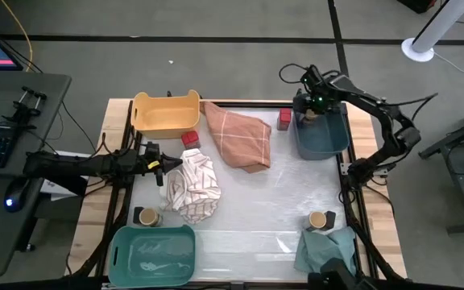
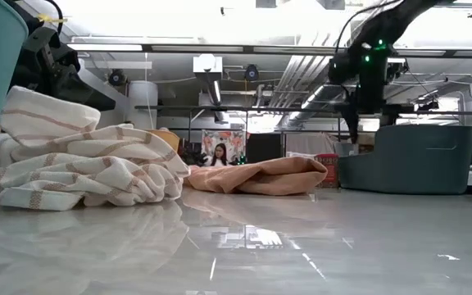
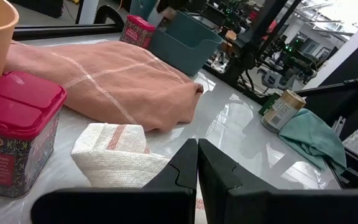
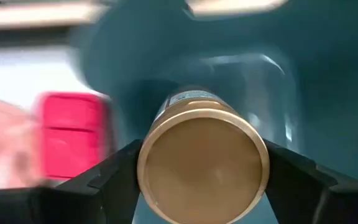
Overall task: Sort spices by type
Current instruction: Put the top gold seasoning bottle into the blue bin
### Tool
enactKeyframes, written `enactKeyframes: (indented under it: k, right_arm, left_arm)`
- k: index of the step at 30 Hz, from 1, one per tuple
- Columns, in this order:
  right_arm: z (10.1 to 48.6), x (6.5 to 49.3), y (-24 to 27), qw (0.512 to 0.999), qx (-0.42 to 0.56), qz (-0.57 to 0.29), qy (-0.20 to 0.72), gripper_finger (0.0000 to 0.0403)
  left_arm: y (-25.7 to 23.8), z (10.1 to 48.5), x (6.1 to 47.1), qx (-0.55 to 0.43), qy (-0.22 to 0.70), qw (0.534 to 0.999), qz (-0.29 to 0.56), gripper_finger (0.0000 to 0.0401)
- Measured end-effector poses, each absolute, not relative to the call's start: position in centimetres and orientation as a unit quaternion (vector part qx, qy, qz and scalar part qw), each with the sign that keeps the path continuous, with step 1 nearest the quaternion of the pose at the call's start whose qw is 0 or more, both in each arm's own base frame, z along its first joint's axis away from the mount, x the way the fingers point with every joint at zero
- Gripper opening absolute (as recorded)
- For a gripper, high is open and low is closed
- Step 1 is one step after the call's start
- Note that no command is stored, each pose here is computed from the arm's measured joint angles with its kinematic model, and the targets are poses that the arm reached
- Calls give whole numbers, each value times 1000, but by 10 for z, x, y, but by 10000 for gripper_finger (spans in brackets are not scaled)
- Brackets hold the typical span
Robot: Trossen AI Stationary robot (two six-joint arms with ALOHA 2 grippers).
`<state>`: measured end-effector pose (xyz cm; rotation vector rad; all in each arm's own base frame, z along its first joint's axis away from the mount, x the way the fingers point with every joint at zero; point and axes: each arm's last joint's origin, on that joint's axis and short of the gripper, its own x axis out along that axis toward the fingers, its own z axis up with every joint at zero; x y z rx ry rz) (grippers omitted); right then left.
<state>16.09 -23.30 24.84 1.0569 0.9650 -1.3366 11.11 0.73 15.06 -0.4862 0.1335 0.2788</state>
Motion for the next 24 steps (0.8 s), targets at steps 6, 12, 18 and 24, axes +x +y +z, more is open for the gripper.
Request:
enactKeyframes:
  k: [6, 12, 18, 24]
  right_arm:
    - [246, 162, -242, 563, 439, -580, 392, 287]
    - [247, 164, -244, 576, 442, -574, 378, 291]
    - [247, 164, -243, 574, 442, -575, 380, 294]
    - [247, 164, -244, 575, 441, -576, 379, 294]
  left_arm:
    - [7, 151, 111, -240, 66, 959, 137, 0]
    - [7, 151, 111, -240, 66, 959, 138, 0]
    - [7, 151, 111, -240, 66, 959, 137, 0]
    - [7, 151, 111, -240, 66, 959, 137, 0]
